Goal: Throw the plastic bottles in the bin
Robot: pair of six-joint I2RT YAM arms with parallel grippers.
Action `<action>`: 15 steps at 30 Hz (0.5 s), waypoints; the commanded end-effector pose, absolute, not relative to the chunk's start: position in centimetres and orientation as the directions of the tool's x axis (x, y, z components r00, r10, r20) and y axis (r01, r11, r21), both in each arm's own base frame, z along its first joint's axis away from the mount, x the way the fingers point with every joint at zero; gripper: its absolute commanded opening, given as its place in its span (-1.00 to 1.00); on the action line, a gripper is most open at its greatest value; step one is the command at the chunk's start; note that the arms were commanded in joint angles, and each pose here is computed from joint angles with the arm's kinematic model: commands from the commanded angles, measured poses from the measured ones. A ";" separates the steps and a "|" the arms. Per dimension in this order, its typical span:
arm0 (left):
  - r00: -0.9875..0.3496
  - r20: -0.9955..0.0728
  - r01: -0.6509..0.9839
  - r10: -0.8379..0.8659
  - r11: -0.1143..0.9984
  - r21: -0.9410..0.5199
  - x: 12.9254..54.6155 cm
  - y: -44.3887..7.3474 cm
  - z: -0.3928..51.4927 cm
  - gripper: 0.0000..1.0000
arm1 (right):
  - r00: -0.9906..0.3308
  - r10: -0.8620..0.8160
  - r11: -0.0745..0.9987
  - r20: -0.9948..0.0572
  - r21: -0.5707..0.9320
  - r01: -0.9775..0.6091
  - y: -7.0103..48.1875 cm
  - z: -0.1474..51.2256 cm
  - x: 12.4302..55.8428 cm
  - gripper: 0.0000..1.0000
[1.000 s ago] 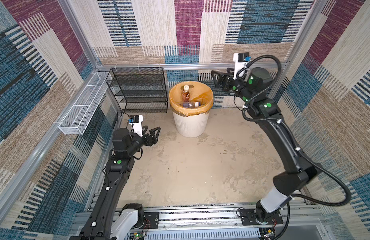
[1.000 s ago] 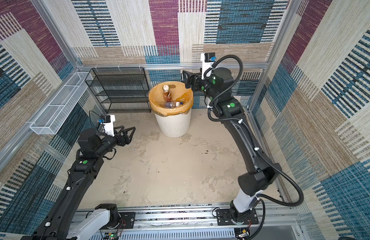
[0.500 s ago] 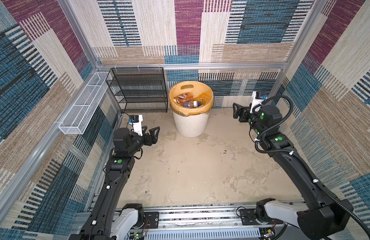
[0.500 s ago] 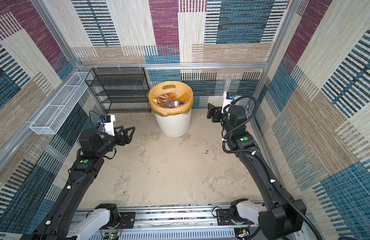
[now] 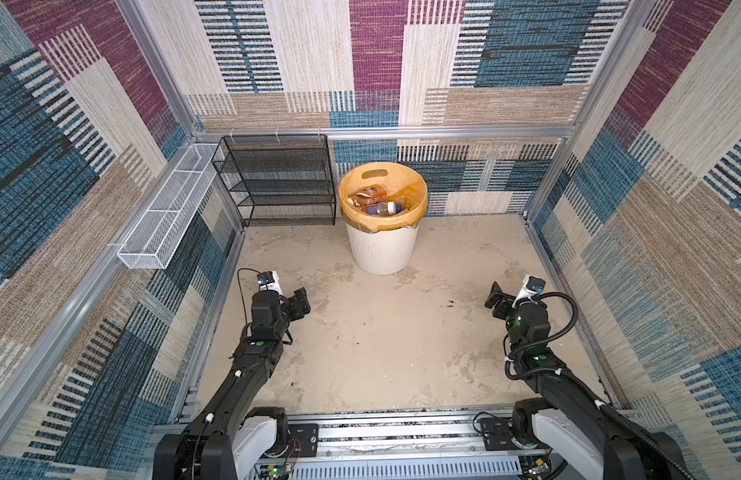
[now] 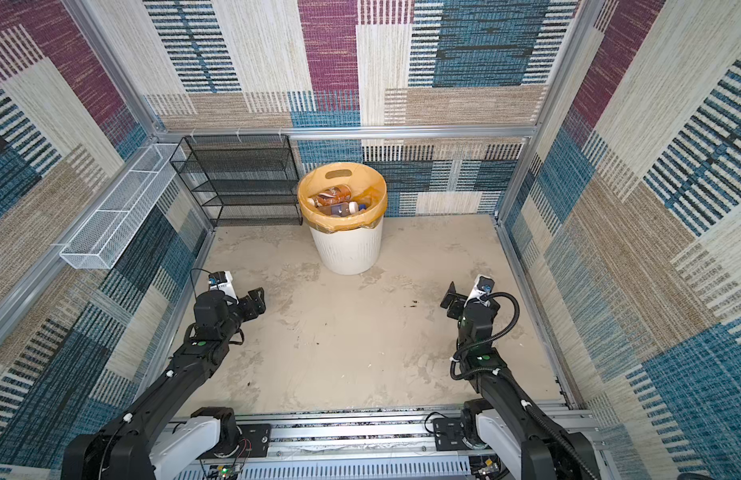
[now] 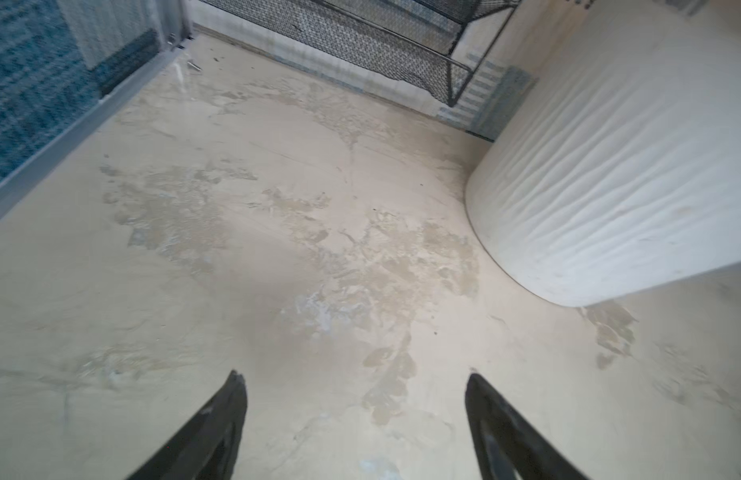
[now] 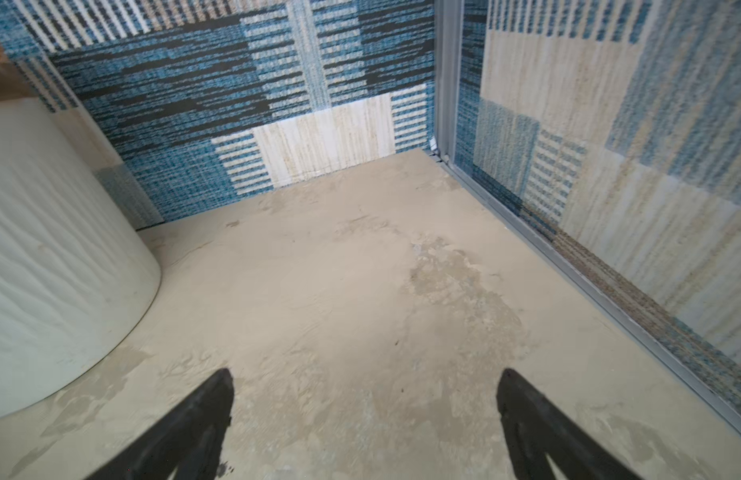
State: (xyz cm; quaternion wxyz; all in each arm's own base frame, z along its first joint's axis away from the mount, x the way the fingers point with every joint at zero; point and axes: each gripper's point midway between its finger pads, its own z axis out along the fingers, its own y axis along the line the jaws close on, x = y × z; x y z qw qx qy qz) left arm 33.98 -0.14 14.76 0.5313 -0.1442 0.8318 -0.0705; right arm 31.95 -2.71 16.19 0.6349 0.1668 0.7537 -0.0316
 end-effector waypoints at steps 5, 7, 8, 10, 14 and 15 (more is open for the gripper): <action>-0.219 -0.954 -0.291 -0.205 0.947 -0.136 34.8 3.5 15.9 0.69 | 0.056 0.222 0.915 -0.974 0.227 0.334 -4.3 18.0 31.3 0.97; -0.227 -0.958 -0.300 -0.176 0.948 -0.103 35.0 3.8 15.6 0.70 | 0.071 0.211 0.917 -0.975 0.223 0.330 -4.3 17.9 31.0 0.97; -0.241 -0.957 -0.299 -0.164 0.950 -0.087 35.0 3.8 15.1 0.70 | 0.075 0.203 0.918 -0.976 0.217 0.331 -4.4 17.8 31.0 0.97; -0.266 -0.953 -0.310 -0.144 0.949 -0.057 35.2 4.0 14.1 0.73 | 0.080 0.186 0.923 -0.979 0.202 0.328 -4.4 17.7 31.1 0.97; -0.242 -0.967 -0.279 -0.086 0.960 -0.016 35.9 3.8 13.1 0.77 | 0.088 0.151 0.937 -0.985 0.171 0.304 -4.0 17.5 31.9 0.97; -0.260 -0.963 -0.261 -0.066 0.965 0.004 36.1 3.5 12.9 0.77 | 0.094 0.143 0.939 -0.985 0.165 0.302 -4.0 17.5 32.2 0.97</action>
